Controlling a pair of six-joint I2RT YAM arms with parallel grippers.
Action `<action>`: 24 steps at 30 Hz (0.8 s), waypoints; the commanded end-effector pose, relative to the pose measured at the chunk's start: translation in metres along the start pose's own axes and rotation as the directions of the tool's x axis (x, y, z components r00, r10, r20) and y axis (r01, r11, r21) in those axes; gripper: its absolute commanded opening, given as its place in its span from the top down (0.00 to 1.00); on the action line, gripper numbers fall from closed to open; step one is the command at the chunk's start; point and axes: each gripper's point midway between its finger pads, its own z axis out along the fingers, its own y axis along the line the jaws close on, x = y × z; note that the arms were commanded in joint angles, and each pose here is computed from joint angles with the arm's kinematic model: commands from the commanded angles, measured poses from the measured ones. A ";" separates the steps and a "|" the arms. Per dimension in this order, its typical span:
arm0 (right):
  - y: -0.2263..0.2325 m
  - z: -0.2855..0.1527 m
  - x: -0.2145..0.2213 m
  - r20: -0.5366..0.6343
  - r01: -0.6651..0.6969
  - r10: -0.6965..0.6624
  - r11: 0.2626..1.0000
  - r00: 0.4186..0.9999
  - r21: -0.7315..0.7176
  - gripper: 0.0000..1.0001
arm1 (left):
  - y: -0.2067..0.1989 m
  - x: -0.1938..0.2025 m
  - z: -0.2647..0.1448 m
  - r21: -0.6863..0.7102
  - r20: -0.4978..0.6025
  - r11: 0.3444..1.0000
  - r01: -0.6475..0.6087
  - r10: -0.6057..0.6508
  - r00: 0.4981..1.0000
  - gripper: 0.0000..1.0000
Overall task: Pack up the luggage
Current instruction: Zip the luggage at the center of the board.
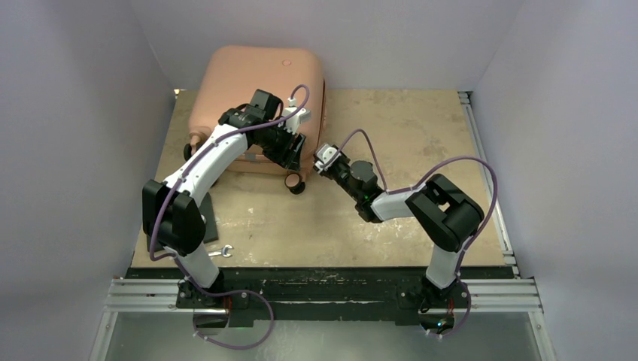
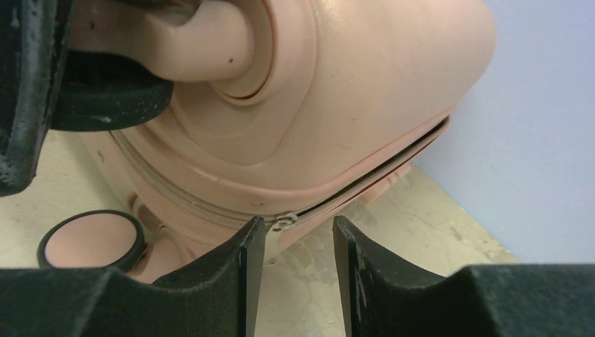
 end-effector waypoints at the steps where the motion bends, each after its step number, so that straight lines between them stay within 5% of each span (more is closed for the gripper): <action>1: 0.006 0.005 -0.003 -0.012 -0.055 0.055 0.998 0.998 -0.040 0.56 | -0.021 -0.042 -0.029 0.061 0.185 0.996 -0.058 0.045 0.982 1.00; 24: -0.005 0.024 0.029 -0.097 0.015 -0.009 0.998 0.995 0.066 0.65 | -0.021 -0.043 -0.025 0.069 0.179 0.996 -0.057 0.044 0.983 1.00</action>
